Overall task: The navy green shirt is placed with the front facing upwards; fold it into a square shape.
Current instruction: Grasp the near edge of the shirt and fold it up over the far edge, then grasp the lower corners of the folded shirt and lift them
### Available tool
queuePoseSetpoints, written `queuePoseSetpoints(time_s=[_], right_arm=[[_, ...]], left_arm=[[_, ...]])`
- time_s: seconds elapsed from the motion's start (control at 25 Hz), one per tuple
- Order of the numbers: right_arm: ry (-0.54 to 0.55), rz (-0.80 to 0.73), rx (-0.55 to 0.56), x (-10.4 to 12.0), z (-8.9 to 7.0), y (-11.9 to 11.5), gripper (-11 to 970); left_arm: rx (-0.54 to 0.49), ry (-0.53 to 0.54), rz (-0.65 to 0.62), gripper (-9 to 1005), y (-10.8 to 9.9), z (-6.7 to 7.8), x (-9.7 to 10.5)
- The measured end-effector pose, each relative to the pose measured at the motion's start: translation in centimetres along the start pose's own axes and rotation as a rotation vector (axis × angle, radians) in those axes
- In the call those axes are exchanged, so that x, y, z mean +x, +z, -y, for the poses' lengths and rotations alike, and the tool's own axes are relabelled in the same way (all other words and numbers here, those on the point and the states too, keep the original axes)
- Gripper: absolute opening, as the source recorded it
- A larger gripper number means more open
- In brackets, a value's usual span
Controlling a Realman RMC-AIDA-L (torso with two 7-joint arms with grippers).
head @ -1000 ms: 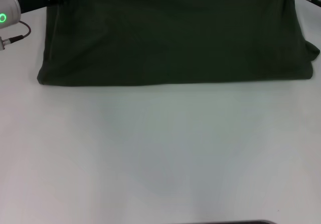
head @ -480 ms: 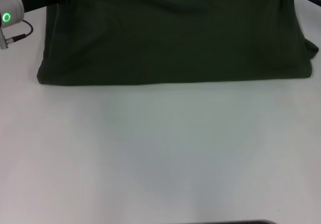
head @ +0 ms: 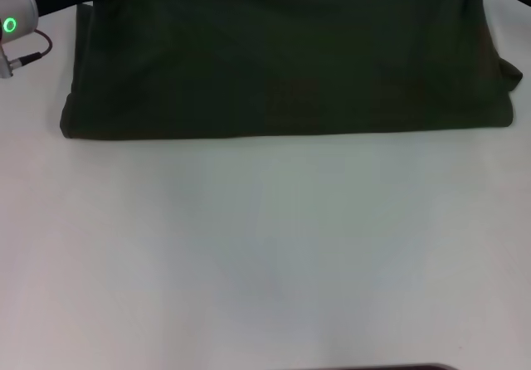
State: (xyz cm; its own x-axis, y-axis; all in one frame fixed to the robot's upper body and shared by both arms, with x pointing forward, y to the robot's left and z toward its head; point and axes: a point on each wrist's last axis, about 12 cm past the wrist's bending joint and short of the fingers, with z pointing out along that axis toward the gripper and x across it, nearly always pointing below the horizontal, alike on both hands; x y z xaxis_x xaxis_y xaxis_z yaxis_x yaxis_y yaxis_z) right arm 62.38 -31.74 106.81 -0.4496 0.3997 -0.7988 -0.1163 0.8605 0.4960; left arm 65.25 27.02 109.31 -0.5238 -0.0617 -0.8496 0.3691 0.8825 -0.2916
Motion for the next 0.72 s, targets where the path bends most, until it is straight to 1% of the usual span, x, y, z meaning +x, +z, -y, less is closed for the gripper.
queuePoseSetpoints(time_s=[0.2, 0.28, 0.4, 0.6, 0.72], right_arm=[[-0.012, -0.007, 0.009, 0.1, 0.0, 0.1, 20], [-0.03, -0.017, 0.001, 0.1, -0.2, 0.3, 99], [-0.055, -0.033, -0.008, 0.1, -0.6, 0.6, 218], [-0.057, -0.031, 0.007, 0.0, -0.6, 0.7, 467], [-0.041, -0.019, 0.011, 0.0, -0.4, 0.6, 505]], left_arm=[[-0.051, 0.012, 0.001, 39, 0.5, 0.4, 0.9], [-0.079, 0.025, 0.003, 78, 0.7, 0.5, 1.4], [-0.114, 0.014, 0.012, 136, 0.7, 0.3, 1.6], [-0.168, -0.024, 0.039, 234, 0.6, -0.3, 1.5], [-0.216, -0.04, 0.067, 354, 0.4, -0.7, 1.6]])
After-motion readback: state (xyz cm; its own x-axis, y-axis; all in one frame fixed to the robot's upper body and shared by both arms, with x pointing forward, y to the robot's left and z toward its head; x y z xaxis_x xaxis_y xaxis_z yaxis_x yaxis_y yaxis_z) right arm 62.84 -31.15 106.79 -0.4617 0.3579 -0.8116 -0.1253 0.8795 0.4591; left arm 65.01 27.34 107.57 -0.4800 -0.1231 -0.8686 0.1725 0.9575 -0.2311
